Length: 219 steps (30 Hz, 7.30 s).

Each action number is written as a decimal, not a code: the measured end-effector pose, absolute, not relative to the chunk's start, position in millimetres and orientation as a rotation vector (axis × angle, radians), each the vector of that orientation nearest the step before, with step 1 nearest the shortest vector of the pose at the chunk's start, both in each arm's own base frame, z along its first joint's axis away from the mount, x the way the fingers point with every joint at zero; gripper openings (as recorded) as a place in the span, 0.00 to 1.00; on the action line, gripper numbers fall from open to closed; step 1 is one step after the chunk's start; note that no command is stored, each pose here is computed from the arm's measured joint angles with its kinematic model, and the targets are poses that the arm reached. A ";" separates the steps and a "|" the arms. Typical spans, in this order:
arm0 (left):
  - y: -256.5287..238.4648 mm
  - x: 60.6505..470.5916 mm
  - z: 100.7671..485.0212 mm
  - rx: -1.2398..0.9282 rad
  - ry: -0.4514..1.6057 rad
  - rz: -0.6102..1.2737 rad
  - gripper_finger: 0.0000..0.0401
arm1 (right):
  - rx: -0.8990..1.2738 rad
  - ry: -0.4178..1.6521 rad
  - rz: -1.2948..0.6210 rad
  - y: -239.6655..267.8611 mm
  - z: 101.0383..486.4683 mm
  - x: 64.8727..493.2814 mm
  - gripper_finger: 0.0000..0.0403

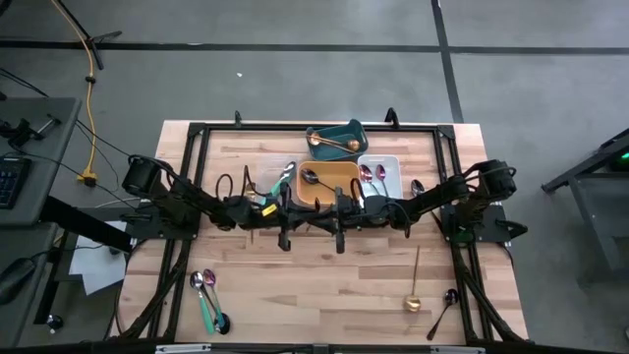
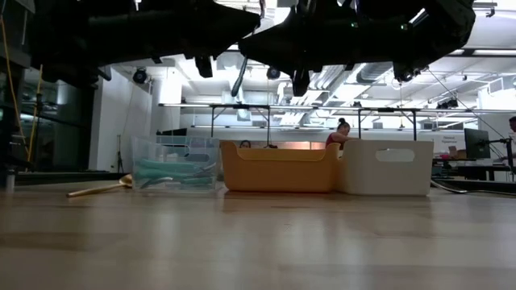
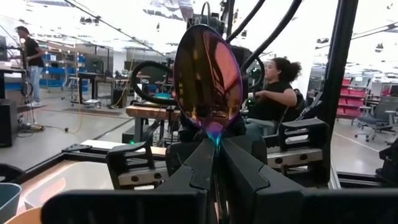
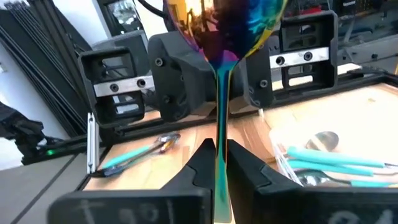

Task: Sort silverware by color (type)
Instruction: Put the distorted-color spoon into the white bin

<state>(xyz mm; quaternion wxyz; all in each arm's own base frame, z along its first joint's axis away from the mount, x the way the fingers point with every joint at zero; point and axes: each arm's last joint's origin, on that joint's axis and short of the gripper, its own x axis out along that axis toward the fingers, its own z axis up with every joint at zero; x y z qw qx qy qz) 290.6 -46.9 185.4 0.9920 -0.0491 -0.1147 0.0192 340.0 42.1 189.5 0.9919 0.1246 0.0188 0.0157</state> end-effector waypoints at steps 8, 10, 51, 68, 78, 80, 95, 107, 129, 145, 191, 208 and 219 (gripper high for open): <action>-38.4 251.5 195.0 -0.119 -0.259 0.091 0.05 | 0.184 0.136 -0.075 37.7 206.0 325.8 0.03; -34.6 235.5 196.8 -0.127 -0.272 0.120 0.05 | 0.161 0.172 -0.127 38.3 210.1 320.3 0.03; -26.6 187.3 199.2 -0.132 -0.240 0.103 0.05 | 0.215 0.019 -0.294 23.4 206.1 196.3 0.03; -26.7 187.9 197.8 -0.130 -0.223 0.105 0.05 | 0.196 0.036 -0.283 24.0 206.0 197.4 0.03; -26.6 188.0 197.8 -0.130 -0.222 0.105 0.05 | 0.267 0.031 -0.357 22.2 211.1 200.1 0.02; -26.6 188.0 197.8 -0.130 -0.222 0.105 0.05 | 0.258 0.060 -0.381 22.9 224.8 206.6 0.02; -26.6 188.2 196.4 -0.153 -0.210 0.103 0.05 | 0.310 0.762 -0.802 -29.7 259.2 218.8 0.02; -26.6 188.2 196.4 -0.178 -0.211 0.100 0.05 | 0.470 1.109 -0.868 -68.1 194.0 242.0 0.02; -26.7 188.2 196.4 -0.180 -0.211 0.100 0.05 | 0.488 1.276 -0.830 -76.4 168.5 245.1 0.18; -26.7 188.5 195.0 -0.176 -0.196 0.101 0.05 | 0.243 0.729 -0.658 -11.5 237.1 226.6 0.27; -26.8 188.7 193.9 -0.077 -0.180 0.110 0.05 | -0.109 0.018 -0.086 55.3 223.5 279.1 0.27; -26.8 188.7 193.7 -0.076 -0.178 0.110 0.05 | -0.109 0.019 -0.087 55.3 223.5 279.1 0.27; -26.8 188.7 193.5 -0.076 -0.176 0.109 0.05 | -0.111 0.025 -0.087 55.3 222.8 279.1 0.27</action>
